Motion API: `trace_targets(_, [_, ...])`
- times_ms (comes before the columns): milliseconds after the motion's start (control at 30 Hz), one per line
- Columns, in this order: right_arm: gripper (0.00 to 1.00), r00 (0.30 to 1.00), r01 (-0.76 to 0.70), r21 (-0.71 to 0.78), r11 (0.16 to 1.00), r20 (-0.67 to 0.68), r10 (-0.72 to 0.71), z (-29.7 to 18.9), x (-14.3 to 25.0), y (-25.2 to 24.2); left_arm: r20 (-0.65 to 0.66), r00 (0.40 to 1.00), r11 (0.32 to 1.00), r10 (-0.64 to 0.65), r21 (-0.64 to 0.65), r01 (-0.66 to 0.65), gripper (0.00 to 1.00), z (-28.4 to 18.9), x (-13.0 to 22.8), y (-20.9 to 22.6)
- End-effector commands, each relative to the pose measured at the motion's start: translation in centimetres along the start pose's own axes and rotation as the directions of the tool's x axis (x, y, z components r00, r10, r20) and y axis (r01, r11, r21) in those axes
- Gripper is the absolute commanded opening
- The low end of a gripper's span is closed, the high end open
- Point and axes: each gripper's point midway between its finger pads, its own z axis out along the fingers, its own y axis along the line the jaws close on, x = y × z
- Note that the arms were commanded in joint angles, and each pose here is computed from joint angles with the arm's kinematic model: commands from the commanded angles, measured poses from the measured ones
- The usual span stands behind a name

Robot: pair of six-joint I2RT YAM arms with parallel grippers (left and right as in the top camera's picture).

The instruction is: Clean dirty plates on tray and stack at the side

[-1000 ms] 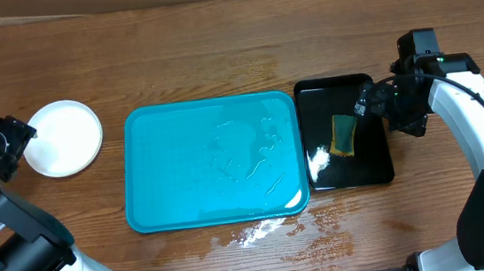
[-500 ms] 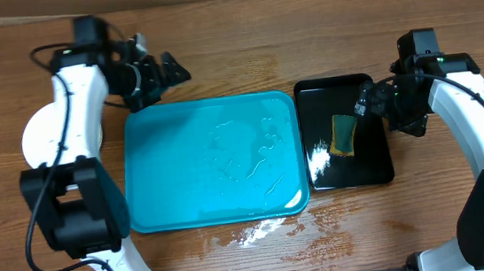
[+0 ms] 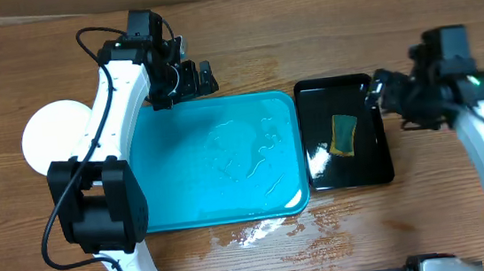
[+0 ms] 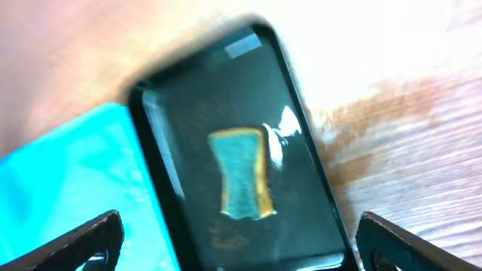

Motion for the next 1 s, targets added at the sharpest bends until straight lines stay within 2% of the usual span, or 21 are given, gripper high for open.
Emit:
trace_targets(0, [1.00,0.982,0.039,-0.082,0.996,0.185,-0.023,-6.3,-0.7,1.5,0.010,0.999,0.999,0.033,-0.006,-0.033,1.00,-0.4,0.0,-0.3])
trace_targets(300, [1.00,0.873,0.143,-0.189,0.972,0.487,-0.034,-17.2,1.6,2.7,0.011,0.999,0.999,0.033,-0.006,-0.033,1.00,-0.4,0.0,-0.3])
trace_targets(400, [1.00,0.800,0.192,-0.207,0.959,0.600,-0.031,-21.4,3.5,2.4,0.011,0.999,0.999,0.033,-0.006,-0.033,1.00,-0.4,0.0,-0.3])
trace_targets(533, [1.00,0.698,0.158,-0.145,0.977,0.716,-0.007,-24.8,4.8,0.1,0.010,0.999,0.999,0.033,-0.006,-0.033,1.00,-0.4,0.0,-0.3])
trace_targets(733, [1.00,0.615,0.209,-0.115,0.971,0.787,-0.039,-26.7,8.0,-1.3,0.011,0.999,0.999,0.033,-0.006,-0.033,1.00,-0.4,0.0,-0.3])
trace_targets(967, [1.00,0.385,0.323,-0.070,0.944,0.921,-0.064,-26.8,8.7,-1.5,0.010,0.999,0.999,0.033,-0.006,-0.033,1.00,-0.4,0.0,-0.3])
